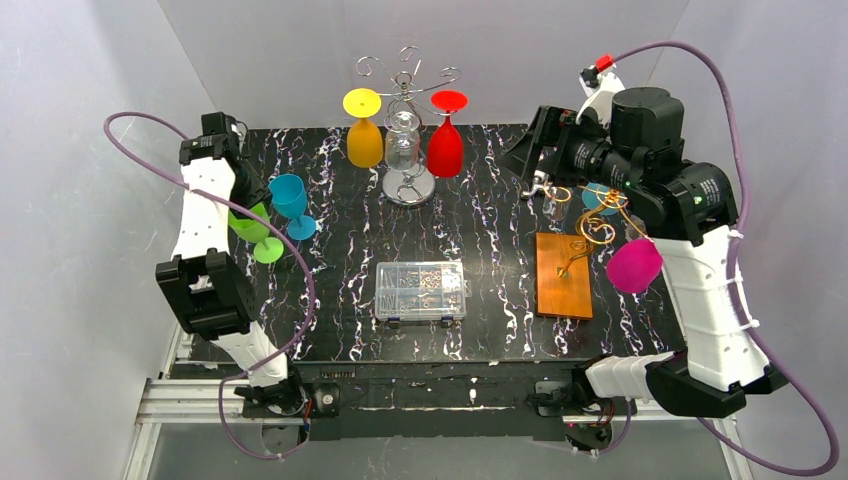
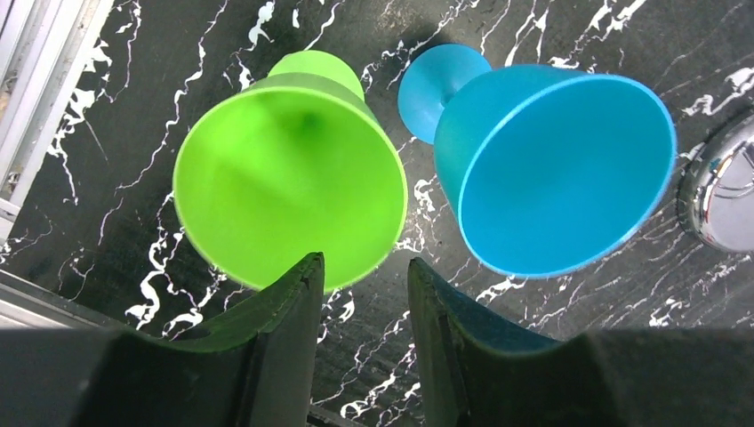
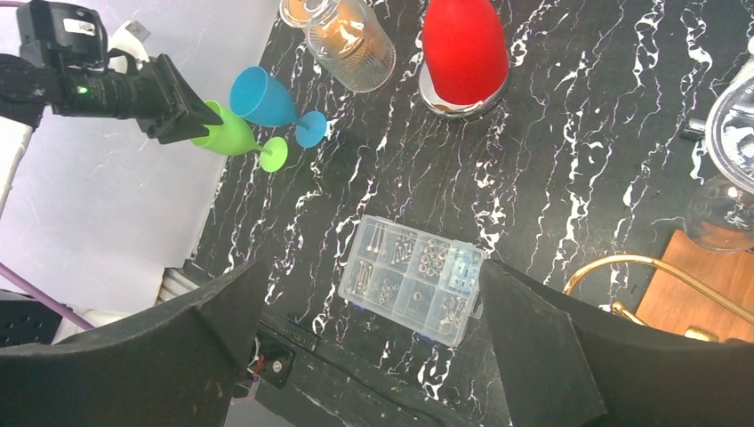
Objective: Take the wine glass off the wine glass rack
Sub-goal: Place the wine glass at the center of the board, then pick up the wine glass from the wine rack.
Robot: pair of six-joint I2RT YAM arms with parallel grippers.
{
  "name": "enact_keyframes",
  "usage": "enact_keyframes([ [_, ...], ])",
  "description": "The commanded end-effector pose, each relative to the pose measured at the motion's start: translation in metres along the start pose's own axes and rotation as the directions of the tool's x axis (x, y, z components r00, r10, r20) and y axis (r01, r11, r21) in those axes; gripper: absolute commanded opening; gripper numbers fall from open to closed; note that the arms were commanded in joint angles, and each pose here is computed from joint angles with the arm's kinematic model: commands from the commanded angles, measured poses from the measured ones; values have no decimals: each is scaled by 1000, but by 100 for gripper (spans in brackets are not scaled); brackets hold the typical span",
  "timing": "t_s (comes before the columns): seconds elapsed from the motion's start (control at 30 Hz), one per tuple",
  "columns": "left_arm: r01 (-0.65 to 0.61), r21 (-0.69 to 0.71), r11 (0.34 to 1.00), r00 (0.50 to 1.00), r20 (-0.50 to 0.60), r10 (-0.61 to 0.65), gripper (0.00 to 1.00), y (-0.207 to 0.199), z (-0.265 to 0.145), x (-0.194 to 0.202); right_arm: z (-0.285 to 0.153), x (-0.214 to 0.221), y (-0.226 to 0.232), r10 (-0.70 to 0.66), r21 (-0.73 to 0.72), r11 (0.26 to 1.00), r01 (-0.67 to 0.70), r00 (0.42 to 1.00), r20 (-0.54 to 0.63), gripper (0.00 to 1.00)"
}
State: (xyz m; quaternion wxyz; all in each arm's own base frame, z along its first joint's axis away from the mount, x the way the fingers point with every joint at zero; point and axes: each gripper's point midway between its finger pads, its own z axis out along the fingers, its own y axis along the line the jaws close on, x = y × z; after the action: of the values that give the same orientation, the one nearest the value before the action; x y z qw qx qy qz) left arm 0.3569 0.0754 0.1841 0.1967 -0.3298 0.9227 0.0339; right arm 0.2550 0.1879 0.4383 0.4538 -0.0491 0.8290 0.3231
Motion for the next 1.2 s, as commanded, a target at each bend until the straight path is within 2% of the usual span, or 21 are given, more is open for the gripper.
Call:
enact_keyframes([
  [0.0,0,50,999,997,77,-4,39,7,-56,-2,-25,-17,7,-19,7,1000,18,997,74,98],
  [0.2,-11,114,993,994,112,-2,42,9,-90,10,-31,-22,-6,-62,91,994,55,995,80,98],
  [0.33,-51,177,983,991,131,27,47,6,-111,25,-37,-24,-28,-102,208,975,83,992,80,98],
  [0.57,-227,260,939,969,159,190,59,-19,-141,72,-54,-30,-78,-178,475,872,119,981,82,98],
  [0.73,-333,360,871,942,161,293,68,-48,-161,106,-47,-33,-97,-198,563,816,132,979,57,98],
  [1.0,-447,490,748,892,177,417,90,-77,-185,151,-16,-47,-113,-220,639,754,154,975,24,98],
  [1.17,-487,554,675,864,194,464,97,-93,-199,169,5,-50,-123,-242,669,717,197,970,-27,98],
])
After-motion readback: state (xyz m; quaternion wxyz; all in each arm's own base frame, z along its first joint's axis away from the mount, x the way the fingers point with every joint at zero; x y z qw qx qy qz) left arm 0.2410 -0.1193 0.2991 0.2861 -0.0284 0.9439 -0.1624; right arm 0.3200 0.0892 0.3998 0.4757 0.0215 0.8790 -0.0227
